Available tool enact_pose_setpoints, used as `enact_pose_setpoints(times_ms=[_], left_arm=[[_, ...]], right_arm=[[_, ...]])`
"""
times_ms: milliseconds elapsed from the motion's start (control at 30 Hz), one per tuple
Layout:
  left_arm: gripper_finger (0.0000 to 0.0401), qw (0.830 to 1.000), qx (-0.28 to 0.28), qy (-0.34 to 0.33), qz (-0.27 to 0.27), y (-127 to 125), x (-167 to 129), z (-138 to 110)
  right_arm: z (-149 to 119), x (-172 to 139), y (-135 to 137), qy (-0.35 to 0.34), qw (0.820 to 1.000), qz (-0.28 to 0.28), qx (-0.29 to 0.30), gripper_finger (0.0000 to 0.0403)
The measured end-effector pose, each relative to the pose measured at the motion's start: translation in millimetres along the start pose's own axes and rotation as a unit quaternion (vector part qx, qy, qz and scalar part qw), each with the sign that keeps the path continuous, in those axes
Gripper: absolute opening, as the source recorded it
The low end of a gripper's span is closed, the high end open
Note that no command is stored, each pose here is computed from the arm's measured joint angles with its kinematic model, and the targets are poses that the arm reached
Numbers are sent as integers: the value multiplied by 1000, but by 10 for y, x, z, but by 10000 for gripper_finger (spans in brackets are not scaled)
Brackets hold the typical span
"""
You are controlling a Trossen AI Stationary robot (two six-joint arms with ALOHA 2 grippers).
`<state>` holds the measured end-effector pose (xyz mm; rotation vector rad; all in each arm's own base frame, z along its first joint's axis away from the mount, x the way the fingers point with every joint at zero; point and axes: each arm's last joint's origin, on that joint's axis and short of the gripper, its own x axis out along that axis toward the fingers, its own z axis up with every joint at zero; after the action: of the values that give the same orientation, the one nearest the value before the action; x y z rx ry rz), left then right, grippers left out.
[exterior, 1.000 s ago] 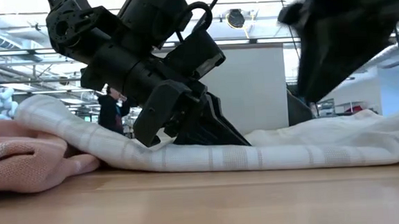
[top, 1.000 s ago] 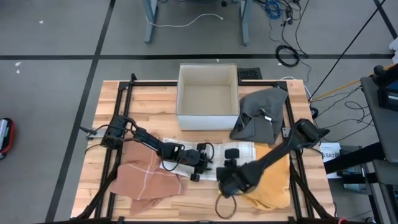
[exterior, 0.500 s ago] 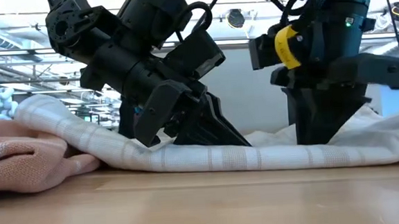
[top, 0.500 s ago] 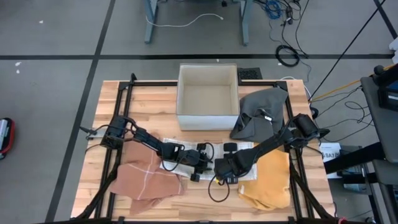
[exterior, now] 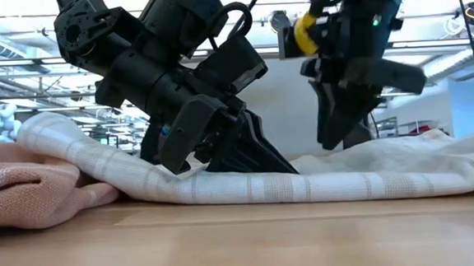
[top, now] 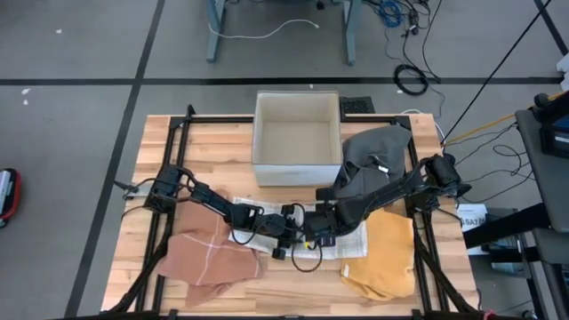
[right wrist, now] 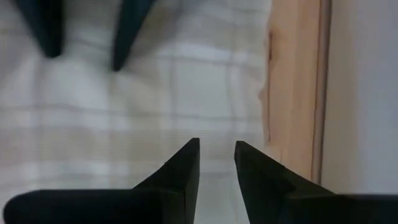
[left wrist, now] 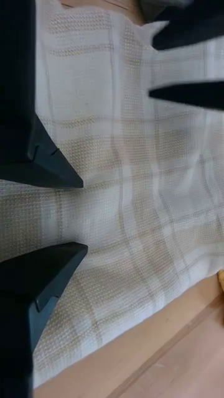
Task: Fold towel
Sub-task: Fold the white patterned towel
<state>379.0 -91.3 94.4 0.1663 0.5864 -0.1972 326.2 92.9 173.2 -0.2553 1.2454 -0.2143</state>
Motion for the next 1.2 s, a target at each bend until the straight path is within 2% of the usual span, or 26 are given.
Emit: enact_pose_setpoints(times_ms=[233,433,700,900,1000,1200], left_arm=[[163,1000,-1,0,0,0,0,-1],[163,1000,1,-1,0,4,1,0],[163,1000,5,-13,3,13,12,45],[163,999,29,-26,1,-30,40,225],[163,999,49,-22,6,-53,51,294],[163,997,71,-33,22,-5,62,399]], right_arm=[[-124,255,-78,-1,999,33,30,91],[-132,241,-74,-1,999,33,33,91],[-37,-263,-72,-20,999,-1,45,91],[-210,-594,74,-3,989,26,146,91],[-358,-777,217,11,982,40,186,91],[-631,-1116,594,-14,965,71,252,91]])
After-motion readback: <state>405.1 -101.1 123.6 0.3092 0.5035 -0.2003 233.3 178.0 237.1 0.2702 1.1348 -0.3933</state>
